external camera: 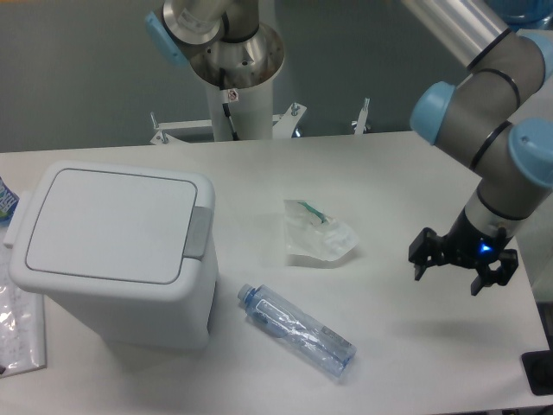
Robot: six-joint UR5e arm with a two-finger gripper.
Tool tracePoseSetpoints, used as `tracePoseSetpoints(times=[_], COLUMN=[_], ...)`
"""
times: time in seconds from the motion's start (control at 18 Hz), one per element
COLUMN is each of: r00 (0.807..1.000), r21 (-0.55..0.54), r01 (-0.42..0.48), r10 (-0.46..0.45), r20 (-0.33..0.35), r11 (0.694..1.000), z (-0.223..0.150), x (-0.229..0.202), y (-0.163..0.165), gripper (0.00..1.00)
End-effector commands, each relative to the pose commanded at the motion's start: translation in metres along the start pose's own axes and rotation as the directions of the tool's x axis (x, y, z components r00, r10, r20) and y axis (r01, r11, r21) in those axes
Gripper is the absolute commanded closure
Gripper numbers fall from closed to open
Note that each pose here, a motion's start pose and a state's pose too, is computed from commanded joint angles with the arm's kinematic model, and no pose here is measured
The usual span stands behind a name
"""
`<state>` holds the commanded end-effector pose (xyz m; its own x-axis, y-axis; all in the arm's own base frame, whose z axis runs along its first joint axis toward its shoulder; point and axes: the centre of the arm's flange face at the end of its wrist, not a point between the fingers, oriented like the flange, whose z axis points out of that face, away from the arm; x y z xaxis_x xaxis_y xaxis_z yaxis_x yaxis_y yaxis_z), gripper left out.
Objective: Open the trash can
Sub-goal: 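Move the open gripper over toward the lid of the white trash can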
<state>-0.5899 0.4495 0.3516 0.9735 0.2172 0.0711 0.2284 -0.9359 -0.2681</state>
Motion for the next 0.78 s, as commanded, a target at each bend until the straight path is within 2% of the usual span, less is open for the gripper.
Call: tracePoseSetpoints(times=[0.39,0.61,0.78], r00=[1.0,1.0,0.998], r21=[0.111,0.217,0.265], r01=[0.003,0.003,-0.025], r10=[-0.002,0.002,0.039], r20=[-0.012,-0.02,-0.046], r11=[0.994,0.976,0.964], z=[-0.05,-0.099,-0.116], x=[0.054,0.084,0.113], y=[-0.031,-0.048,-0.059], gripper=[0.0,0.0,0.0])
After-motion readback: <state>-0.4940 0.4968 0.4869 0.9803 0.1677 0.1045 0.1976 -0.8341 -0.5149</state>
